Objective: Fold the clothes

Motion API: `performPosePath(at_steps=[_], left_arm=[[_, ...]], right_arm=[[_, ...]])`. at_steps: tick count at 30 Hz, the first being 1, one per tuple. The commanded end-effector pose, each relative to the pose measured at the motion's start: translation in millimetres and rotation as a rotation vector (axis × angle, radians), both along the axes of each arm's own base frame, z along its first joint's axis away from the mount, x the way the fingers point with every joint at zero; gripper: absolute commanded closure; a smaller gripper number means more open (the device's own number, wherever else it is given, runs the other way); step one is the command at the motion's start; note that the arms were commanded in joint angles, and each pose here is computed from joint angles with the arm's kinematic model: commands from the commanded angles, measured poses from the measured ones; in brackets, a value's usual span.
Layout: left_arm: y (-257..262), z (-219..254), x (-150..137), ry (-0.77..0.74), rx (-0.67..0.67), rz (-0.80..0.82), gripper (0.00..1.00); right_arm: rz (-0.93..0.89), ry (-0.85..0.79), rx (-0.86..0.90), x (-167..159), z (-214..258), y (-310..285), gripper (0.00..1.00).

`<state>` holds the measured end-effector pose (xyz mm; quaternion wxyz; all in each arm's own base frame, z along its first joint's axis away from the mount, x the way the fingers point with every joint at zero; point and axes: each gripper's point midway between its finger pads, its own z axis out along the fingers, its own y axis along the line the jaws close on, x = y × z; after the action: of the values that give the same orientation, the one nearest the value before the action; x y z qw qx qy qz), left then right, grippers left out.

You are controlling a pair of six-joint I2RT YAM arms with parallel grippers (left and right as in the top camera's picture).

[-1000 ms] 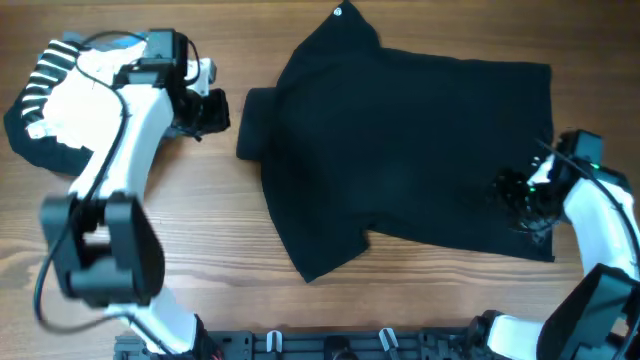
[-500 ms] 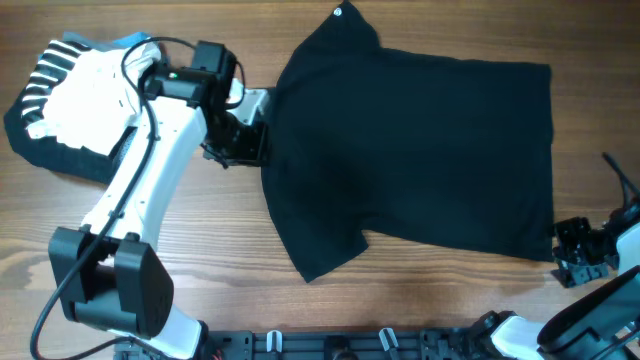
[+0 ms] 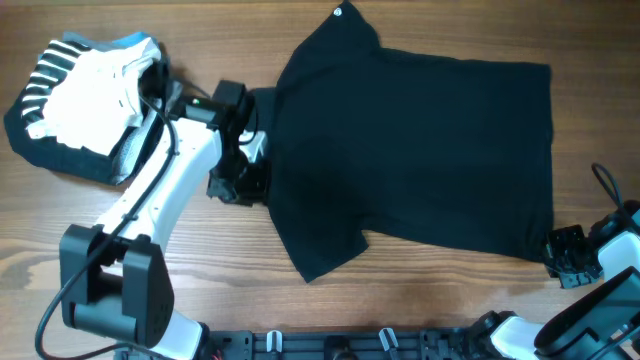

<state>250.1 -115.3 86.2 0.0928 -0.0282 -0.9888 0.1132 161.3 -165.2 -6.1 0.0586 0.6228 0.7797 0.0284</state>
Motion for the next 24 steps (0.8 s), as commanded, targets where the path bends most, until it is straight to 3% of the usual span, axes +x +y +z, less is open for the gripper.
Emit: performPosePath(at_steps=[1,2,3,4,8,10,13,18,21,24], left_arm=[[-9,-19,-24,0.063,-0.061,0.02,0.62],[-14,-25,-28,0.075,-0.091,0.021,0.59],[-21,-32,-35,0.09,-0.135,0.023,0.57],[-28,-37,-40,0.1,-0.174,0.022,0.53],[-39,-58,-53,0.092,-0.211,-0.015,0.38],[-44,-68,-51,0.056,-0.218,-0.026,0.36],[-31,-86,-38,-0.008,-0.116,0.061,0.38],[-28,-98,-39,-0.018,-0.097,0.087,0.65],[-29,-100,-35,-0.028,-0.102,0.087,0.95],[-29,-100,-32,-0.04,-0.107,0.087,0.96]], right_arm=[[-0.003,0.011,0.005,-4,-7,2,0.87],[-0.002,0.003,0.006,-3,-7,2,0.86],[-0.001,-0.005,0.011,-1,-7,3,0.7],[0.001,-0.014,0.017,0,-7,4,0.66],[0.008,-0.024,0.025,2,-7,6,0.64],[0.009,-0.025,0.025,2,-7,6,0.64],[0.029,-0.042,0.033,5,-6,7,0.64],[0.03,-0.055,0.027,8,-6,5,0.64],[0.03,-0.056,0.026,8,-6,5,0.63],[0.031,-0.06,0.041,9,-5,8,0.64]])
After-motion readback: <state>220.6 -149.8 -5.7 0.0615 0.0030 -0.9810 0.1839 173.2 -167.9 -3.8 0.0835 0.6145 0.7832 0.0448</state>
